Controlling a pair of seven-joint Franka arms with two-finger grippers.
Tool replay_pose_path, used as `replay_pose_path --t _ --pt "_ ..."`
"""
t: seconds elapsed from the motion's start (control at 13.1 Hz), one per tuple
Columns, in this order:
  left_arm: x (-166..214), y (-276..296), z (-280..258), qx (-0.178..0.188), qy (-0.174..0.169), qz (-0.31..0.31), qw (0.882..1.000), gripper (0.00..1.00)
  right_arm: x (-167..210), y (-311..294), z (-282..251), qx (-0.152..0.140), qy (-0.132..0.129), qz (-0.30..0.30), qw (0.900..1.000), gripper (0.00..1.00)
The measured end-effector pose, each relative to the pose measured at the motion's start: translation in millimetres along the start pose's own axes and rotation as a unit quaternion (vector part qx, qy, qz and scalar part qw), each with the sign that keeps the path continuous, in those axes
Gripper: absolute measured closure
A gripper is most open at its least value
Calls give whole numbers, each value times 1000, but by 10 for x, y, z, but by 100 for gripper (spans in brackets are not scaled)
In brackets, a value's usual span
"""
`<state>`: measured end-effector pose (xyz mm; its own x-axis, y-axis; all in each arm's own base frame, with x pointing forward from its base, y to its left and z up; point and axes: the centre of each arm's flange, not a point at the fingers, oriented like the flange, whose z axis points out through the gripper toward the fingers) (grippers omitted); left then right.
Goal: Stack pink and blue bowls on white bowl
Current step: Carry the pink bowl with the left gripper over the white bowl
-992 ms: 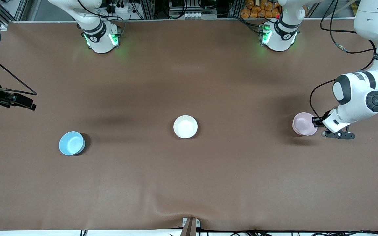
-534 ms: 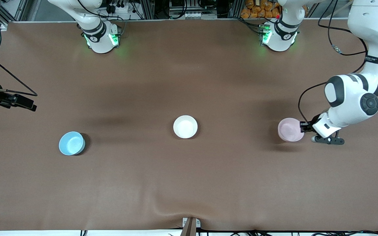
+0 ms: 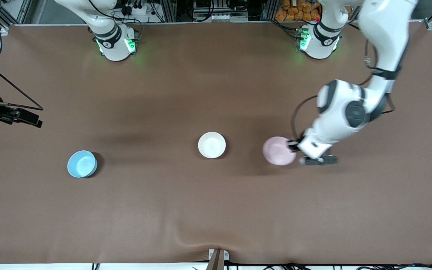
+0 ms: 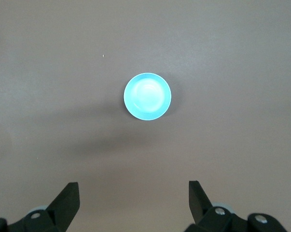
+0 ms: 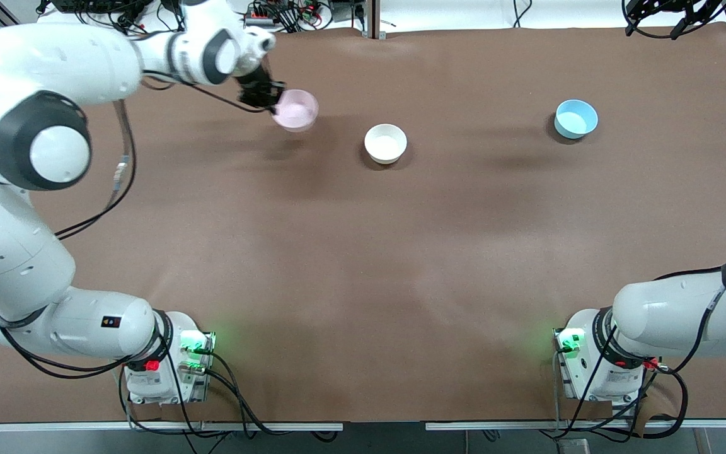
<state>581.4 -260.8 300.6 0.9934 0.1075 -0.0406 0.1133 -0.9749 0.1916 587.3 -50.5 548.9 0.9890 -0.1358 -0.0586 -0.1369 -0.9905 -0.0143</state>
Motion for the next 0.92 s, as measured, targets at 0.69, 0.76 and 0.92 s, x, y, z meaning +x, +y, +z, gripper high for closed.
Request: replay_pose_path --t 0.69,0.76,0.92 --pt "-733 1987 616 -13 -48 -60 997 97 3 -2 8 0 -1 0 1000 0" --pt "-727 2005 675 -13 -50 -60 997 97 3 -2 8 0 -1 0 1000 0" --pt "-660 1971 696 -12 -48 -63 997 97 3 -2 8 0 -1 0 1000 0"
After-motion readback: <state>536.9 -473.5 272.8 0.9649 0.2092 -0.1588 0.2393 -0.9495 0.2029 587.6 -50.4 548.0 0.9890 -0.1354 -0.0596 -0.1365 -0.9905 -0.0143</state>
